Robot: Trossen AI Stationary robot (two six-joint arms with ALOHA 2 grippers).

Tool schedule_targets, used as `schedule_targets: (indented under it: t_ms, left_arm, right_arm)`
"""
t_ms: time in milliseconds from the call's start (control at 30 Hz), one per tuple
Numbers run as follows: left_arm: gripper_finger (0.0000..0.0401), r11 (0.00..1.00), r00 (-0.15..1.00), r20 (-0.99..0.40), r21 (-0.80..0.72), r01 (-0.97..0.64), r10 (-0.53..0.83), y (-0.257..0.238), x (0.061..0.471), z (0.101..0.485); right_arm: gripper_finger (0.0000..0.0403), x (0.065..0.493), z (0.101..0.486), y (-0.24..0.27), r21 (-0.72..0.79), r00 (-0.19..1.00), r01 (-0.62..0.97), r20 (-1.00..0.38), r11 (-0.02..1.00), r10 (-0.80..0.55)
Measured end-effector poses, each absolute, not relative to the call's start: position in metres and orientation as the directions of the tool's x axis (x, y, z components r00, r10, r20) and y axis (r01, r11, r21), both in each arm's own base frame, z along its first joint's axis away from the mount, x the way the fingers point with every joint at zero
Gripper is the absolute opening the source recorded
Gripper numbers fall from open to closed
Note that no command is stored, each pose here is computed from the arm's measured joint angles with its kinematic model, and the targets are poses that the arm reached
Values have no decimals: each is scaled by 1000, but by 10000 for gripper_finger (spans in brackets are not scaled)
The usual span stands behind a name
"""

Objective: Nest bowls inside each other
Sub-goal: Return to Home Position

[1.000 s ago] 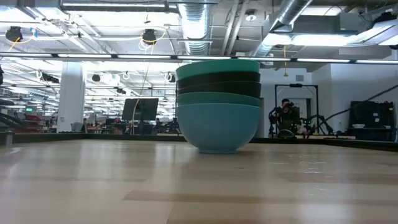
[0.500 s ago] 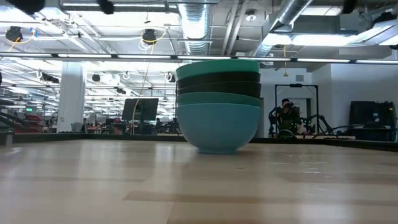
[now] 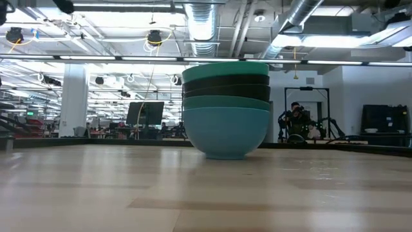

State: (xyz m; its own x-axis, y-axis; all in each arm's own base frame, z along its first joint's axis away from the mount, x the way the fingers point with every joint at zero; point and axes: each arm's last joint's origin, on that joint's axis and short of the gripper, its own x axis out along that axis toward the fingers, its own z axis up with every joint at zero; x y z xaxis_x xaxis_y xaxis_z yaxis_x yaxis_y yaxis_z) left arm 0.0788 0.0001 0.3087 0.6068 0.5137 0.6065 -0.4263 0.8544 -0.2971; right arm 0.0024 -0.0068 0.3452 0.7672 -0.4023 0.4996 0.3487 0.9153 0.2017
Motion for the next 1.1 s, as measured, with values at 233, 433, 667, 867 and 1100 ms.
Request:
schedule_targets:
  t_ms: [233,433,667,867,1100]
  left_arm:
    - [61,905,750,506,-263,-335,425,-1,69,272]
    - [61,861,853,219,-316,-398,474,-1,76,228]
    - [61,818,867,-44,-310,-484,496,0,80,196]
    - [61,808,841,-194,-236,-540,506,2,77,178]
    - [61,903,925,-170,-215,-372,340,-2,86,171]
  right_arm:
    - [166,7,325,-10,298,838,391,276,871,-470]
    - [165,15,300,-11,274,876,448,57,851,-479]
    - [165,14,284,-13,267,844,533,-107,803,-525]
    - [166,14,283,-13,265,844,535,-111,802,-525]
    - [164,14,284,-13,266,845,533,-109,803,-524]
